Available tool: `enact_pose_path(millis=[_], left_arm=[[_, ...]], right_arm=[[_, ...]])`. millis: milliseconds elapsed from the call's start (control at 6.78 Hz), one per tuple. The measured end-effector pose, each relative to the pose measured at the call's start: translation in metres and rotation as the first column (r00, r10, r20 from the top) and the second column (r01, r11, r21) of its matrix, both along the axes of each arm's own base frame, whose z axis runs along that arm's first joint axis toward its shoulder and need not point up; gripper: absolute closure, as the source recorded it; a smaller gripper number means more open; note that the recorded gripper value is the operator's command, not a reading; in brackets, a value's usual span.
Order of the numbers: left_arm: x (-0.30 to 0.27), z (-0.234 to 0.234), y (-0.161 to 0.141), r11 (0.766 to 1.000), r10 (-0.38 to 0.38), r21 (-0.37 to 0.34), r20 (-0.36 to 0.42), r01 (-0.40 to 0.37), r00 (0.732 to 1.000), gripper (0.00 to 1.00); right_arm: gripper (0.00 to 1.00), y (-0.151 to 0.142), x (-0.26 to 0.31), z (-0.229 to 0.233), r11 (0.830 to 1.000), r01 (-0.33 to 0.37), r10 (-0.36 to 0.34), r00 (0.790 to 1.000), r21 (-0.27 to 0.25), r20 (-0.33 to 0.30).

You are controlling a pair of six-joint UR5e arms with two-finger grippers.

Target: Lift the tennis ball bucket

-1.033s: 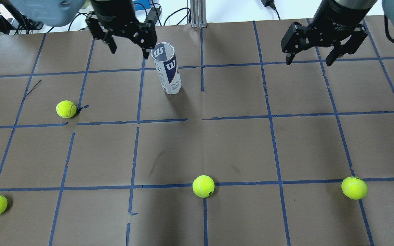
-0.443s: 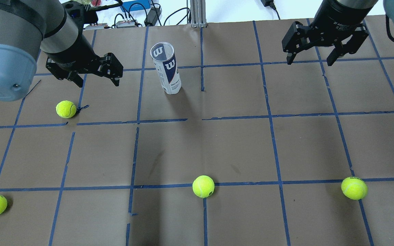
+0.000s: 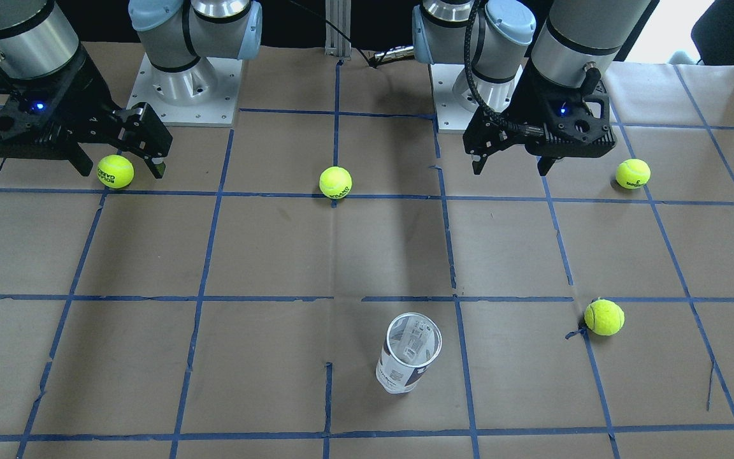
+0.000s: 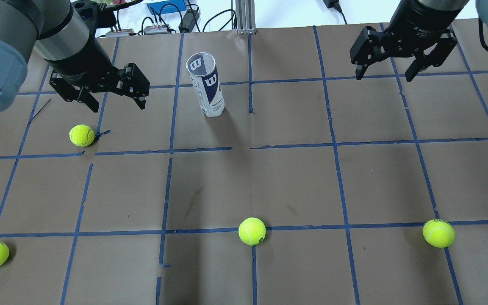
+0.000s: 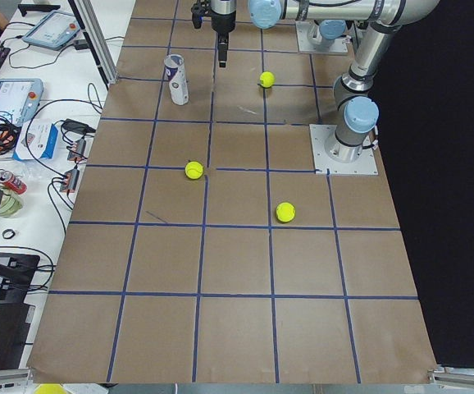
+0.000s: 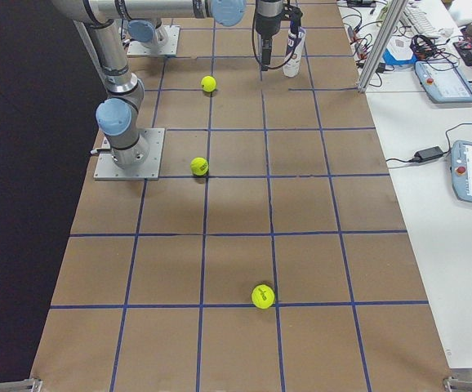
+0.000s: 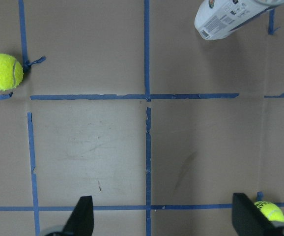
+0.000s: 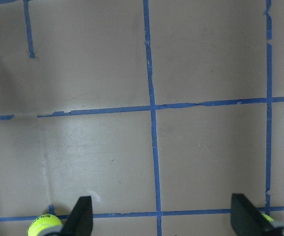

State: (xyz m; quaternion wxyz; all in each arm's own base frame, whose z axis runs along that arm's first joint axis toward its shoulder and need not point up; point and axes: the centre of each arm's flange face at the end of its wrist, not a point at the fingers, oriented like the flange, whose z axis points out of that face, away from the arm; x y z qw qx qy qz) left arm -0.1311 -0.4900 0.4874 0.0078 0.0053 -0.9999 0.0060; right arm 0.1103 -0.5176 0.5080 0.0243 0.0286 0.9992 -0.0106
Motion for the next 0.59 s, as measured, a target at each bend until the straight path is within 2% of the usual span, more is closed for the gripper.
enact_pose_path(millis=[295,590], left_arm=[[-0.0002,0.0026,0.0020,1.000,-0.003,0.014,0.003,0.003,1.000,0.00],[-0.0002,0.0033,0.0030,1.000,-0.003,0.015,0.004,0.003,1.000,0.00]], right_arm=[[0.00,0.0005,0.0000,0.0010,1.000,0.001,-0.001,1.000,-0.002,-0.001],[0.00,0.0035,-0.0030,0.0036,1.000,0.001,-0.001,0.999,-0.004,-0.040]])
